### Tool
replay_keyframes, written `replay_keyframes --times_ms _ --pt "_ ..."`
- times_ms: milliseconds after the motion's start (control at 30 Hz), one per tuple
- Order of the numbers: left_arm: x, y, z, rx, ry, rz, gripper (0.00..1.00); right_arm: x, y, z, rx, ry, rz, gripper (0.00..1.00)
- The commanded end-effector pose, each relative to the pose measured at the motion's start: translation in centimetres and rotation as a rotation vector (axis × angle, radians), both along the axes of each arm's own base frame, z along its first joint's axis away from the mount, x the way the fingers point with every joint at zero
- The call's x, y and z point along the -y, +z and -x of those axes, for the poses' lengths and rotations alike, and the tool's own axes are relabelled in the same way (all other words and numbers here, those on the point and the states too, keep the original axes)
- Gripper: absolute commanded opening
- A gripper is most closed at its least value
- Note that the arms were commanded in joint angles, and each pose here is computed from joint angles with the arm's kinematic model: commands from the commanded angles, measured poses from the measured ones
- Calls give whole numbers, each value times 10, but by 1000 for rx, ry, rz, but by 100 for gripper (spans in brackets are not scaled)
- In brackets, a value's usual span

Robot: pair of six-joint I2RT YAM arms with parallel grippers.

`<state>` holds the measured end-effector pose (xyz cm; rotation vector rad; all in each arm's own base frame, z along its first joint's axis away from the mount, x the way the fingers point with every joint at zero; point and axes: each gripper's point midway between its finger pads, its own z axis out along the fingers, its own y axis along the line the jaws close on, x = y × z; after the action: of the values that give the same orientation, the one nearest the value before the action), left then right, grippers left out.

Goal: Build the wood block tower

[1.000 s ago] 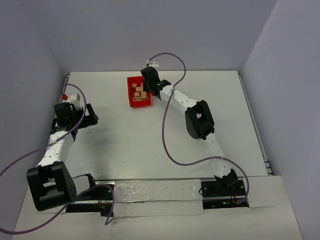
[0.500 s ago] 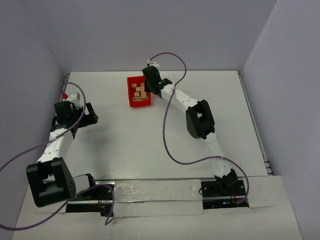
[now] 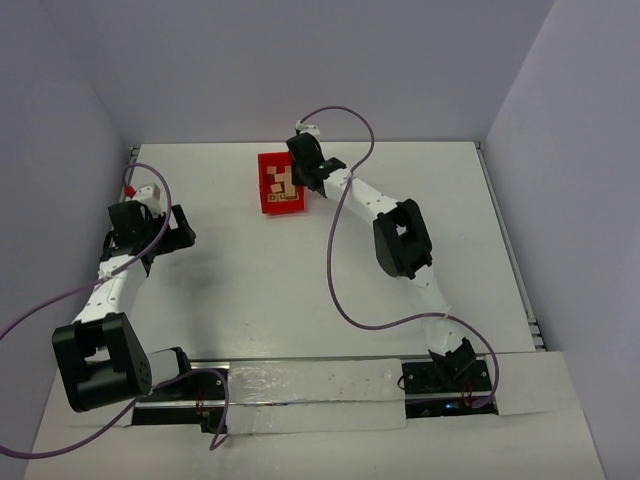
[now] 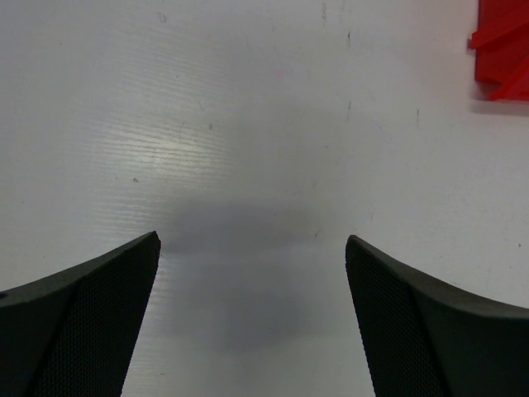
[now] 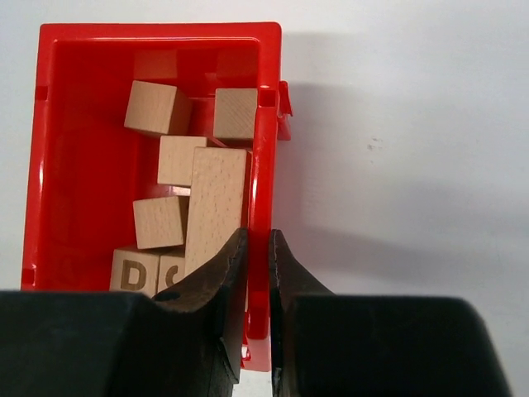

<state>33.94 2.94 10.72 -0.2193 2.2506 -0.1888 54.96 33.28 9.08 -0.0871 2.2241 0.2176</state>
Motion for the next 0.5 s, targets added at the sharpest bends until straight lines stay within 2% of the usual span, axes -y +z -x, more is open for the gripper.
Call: replay_keyframes --times_ms 0,267,467 --pt "-7 21 -9 55 9 -26 99 44 -2 20 -63 -44 101 0" --pt "0 24 -11 59 -24 -3 99 123 21 90 -63 -21 196 0" --pt "3 26 -10 60 -39 2 99 168 15 134 -107 -23 232 0"
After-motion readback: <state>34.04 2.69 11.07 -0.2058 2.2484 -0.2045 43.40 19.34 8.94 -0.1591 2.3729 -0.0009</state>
